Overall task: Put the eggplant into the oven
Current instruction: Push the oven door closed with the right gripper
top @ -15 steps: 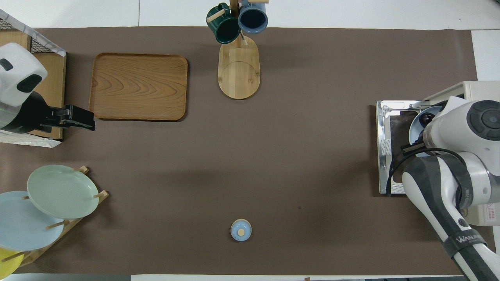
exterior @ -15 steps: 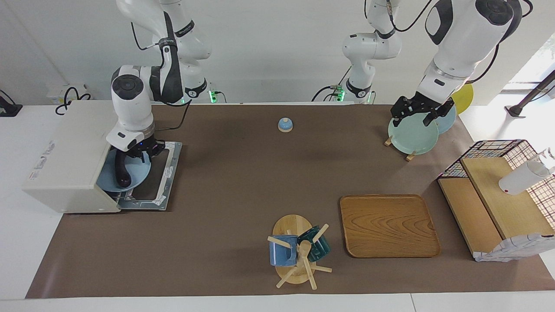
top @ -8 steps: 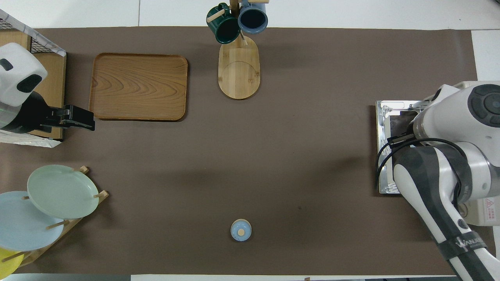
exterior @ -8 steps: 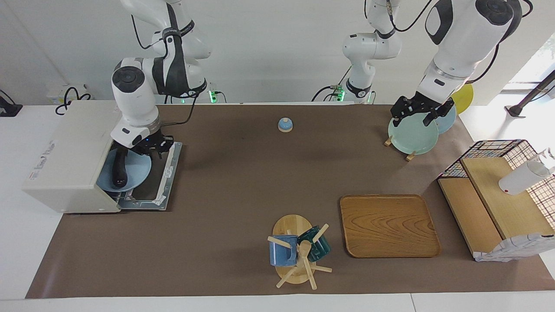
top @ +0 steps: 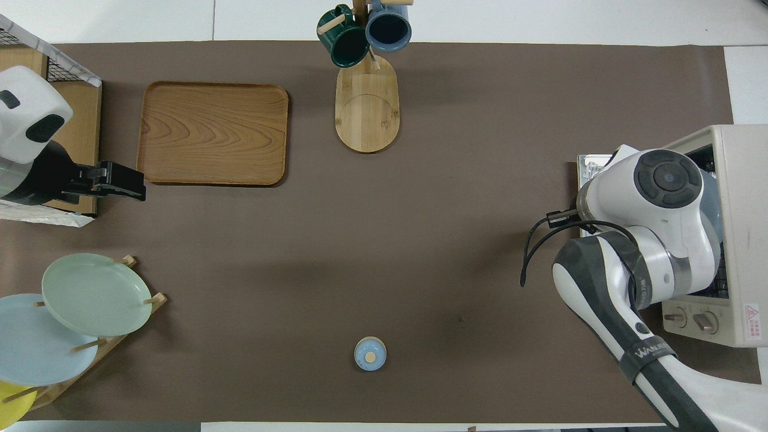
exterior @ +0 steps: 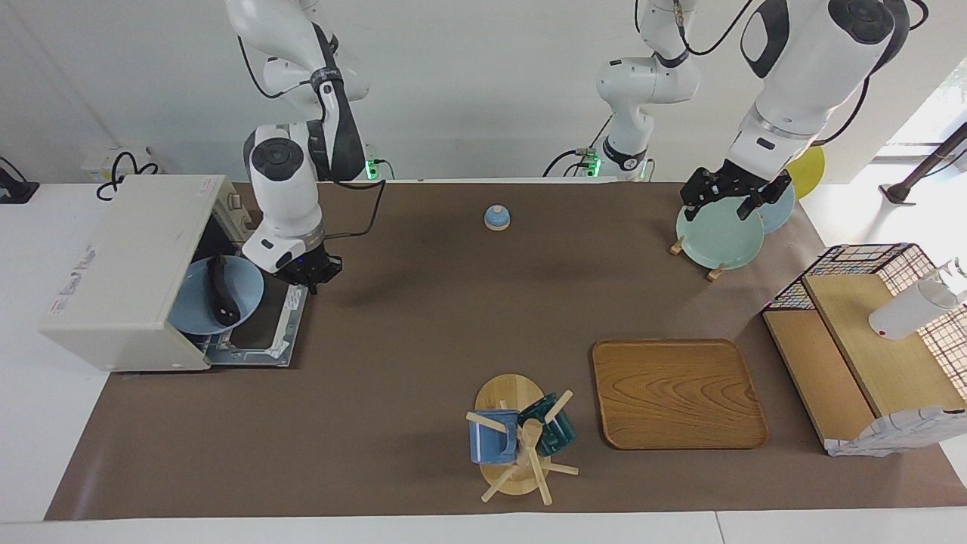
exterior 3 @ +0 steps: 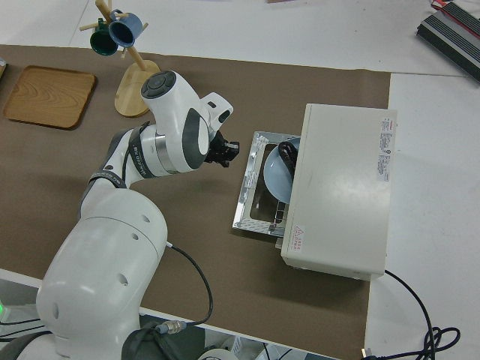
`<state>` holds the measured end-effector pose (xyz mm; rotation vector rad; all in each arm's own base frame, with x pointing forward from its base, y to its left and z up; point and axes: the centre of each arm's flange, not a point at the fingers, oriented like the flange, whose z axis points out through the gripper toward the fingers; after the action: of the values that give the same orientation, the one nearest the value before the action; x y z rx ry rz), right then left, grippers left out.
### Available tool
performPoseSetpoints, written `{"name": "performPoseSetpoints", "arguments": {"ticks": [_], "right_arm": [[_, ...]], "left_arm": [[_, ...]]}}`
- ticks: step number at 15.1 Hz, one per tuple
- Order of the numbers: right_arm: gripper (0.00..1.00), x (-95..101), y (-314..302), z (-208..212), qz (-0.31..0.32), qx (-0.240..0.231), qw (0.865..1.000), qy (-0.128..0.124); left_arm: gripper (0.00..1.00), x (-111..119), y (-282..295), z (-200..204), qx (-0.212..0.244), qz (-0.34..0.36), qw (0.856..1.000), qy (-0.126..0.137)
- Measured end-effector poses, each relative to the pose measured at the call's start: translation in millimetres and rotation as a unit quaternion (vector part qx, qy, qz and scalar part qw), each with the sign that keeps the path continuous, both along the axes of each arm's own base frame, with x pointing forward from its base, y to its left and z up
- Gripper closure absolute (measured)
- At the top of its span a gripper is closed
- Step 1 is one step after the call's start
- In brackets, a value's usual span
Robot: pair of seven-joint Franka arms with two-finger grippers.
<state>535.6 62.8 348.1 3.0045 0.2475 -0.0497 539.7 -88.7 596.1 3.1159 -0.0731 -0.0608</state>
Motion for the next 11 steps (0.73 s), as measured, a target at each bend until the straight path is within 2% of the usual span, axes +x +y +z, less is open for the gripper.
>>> {"name": "performPoseSetpoints", "arguments": {"ticks": [6, 11], "right_arm": [[0.99, -2.4, -10.5, -32.4, -0.008, 0.004, 1.000, 0.018], [0.99, -1.7, -17.0, -38.1, 0.000, -0.010, 1.000, 0.020]], "left_arm": [[0.00, 0.0, 0.0, 0.0, 0.000, 0.000, 1.000, 0.000], [0.00, 0.0, 0.0, 0.0, 0.000, 0.000, 1.000, 0.000]]}}
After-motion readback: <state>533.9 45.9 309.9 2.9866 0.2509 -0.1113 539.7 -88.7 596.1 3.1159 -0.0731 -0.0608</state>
